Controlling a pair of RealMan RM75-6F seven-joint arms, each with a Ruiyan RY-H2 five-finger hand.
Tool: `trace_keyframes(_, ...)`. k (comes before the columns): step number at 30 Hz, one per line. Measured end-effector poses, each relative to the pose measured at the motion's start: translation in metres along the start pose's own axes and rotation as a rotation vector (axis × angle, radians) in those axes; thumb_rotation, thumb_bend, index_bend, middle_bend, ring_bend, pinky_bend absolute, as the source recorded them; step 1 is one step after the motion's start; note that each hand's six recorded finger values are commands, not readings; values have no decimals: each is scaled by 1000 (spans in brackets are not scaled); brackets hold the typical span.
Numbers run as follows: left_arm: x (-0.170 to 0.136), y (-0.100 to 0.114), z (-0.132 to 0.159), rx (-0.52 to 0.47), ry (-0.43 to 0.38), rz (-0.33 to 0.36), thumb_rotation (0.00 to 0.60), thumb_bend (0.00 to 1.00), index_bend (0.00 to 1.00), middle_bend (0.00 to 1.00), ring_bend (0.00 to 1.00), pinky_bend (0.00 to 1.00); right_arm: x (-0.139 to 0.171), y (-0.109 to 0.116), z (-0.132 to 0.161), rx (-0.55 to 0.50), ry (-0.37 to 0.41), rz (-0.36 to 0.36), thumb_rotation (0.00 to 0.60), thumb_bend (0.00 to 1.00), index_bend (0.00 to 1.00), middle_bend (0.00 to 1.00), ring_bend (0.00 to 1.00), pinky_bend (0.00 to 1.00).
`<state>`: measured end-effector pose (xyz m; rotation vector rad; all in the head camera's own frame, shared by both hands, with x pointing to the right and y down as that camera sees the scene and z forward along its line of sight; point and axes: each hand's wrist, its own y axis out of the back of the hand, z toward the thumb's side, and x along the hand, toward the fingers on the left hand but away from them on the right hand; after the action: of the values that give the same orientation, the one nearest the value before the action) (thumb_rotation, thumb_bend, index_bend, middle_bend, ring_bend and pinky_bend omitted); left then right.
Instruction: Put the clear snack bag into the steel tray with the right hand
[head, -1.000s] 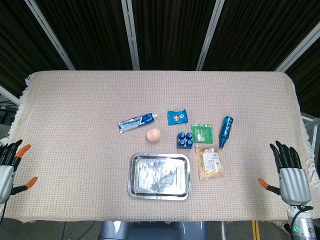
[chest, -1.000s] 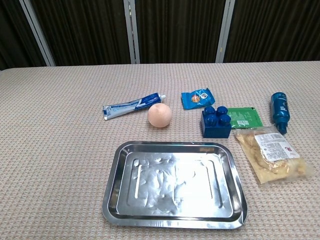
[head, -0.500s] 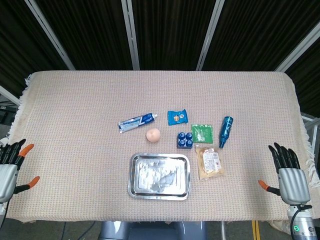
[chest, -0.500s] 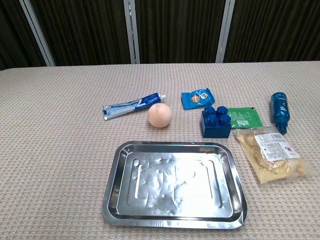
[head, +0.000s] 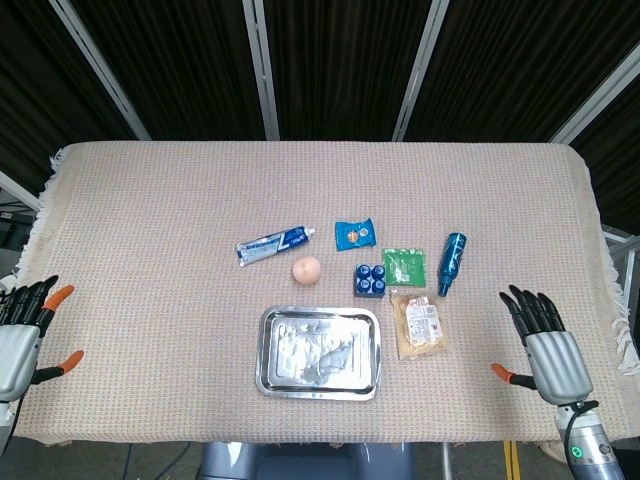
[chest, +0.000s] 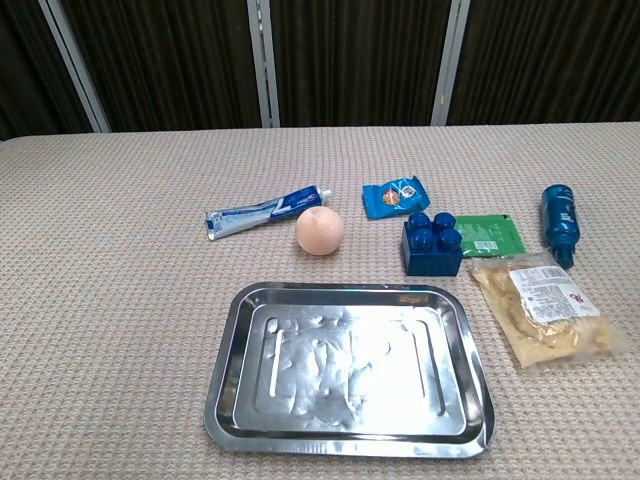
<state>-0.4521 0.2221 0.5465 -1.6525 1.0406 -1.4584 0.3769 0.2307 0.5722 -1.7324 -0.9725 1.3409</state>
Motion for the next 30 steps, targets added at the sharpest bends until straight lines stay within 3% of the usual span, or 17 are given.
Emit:
trace_keyframes(18, 12, 3, 5, 29, -22, -10, 600, 180, 125, 0, 0, 0, -66, -35, 84, 101, 318, 301, 600, 0, 0, 0, 0, 27)
trace_keyframes(30, 14, 1, 2, 28, -13, -17, 600, 180, 126, 0, 0, 0, -106, -69, 107, 228, 369, 435, 600, 0, 0, 0, 0, 27)
